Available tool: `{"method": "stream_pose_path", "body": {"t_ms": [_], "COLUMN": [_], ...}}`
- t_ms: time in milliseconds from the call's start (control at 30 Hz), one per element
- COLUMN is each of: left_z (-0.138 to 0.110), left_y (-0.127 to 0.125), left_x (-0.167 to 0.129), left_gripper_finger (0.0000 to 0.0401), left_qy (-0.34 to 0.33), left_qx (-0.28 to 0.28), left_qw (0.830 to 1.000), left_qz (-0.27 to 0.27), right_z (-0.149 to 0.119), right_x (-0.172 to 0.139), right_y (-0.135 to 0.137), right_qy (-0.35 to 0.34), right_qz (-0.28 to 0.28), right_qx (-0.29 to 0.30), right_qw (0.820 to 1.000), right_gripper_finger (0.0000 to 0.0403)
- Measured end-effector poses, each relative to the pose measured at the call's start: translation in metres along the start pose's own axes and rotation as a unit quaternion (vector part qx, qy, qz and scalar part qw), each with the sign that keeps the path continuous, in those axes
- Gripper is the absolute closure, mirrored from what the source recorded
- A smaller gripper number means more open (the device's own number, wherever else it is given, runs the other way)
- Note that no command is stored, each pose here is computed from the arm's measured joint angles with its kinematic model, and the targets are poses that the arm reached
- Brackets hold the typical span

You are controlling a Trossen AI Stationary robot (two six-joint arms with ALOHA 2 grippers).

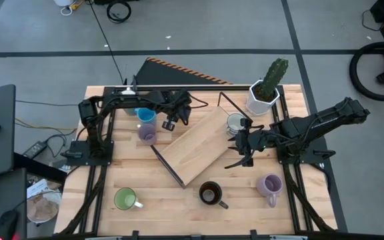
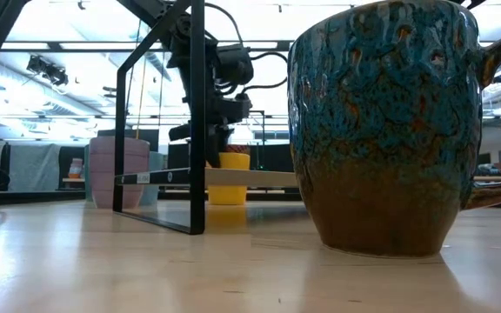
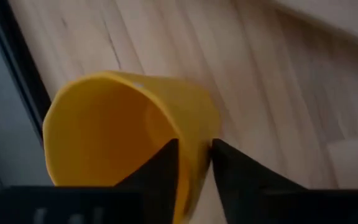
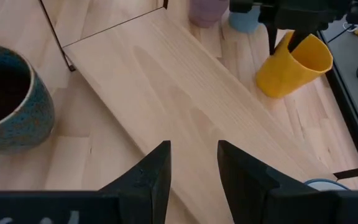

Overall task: Place coffee mugs
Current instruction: Put the yellow mug onto the shelf

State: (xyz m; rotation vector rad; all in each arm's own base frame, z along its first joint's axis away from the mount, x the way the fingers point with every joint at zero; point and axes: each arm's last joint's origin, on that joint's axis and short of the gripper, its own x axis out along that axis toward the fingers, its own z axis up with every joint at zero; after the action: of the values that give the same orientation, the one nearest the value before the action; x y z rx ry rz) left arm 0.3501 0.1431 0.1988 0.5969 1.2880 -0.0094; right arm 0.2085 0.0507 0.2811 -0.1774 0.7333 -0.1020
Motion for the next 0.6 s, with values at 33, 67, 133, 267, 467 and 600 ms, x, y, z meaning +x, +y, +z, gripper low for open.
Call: {"method": "stream_pose_path", "body": {"t_ms": [33,67,133,267,467,600], "left_z": [0.001,0.002,0.003,0.009,0.021,0.028], "left_y": [0.0,-0.001,-0.001,0.008,0.029,0.037], "left_x": [0.0,-0.001,-0.004,-0.014,-0.04,-0.056], "left_gripper_finger": [0.0322,0.0338,0.037,0.0375,0.0374,0.0372], "left_qy": [0.001,0.006,0.014,-0.001,-0.047,-0.084], "left_qx": [-0.007,-0.016,-0.041,-0.107,-0.281,-0.361], "left_qw": [1.0,1.0,0.999,0.994,0.958,0.928], "left_qz": [0.004,0.006,0.002,0.007,-0.001,-0.045], "right_z": [0.0,0.001,0.002,0.003,0.003,0.003], "right_x": [0.0,0.0,0.0,-0.001,-0.011,-0.025], "right_y": [0.0,0.0,0.0,0.0,-0.004,-0.009], "right_qy": [-0.001,-0.003,-0.009,-0.014,-0.031,-0.056], "right_qz": [0.0,0.0,0.0,0.001,0.004,0.009], "right_qx": [0.0,0.001,0.004,0.009,0.058,0.103], "right_qw": [1.0,1.0,1.0,1.0,0.998,0.993], "right_gripper_finger": [0.0266,0.0266,0.0266,0.0266,0.0266,0.0266]}}
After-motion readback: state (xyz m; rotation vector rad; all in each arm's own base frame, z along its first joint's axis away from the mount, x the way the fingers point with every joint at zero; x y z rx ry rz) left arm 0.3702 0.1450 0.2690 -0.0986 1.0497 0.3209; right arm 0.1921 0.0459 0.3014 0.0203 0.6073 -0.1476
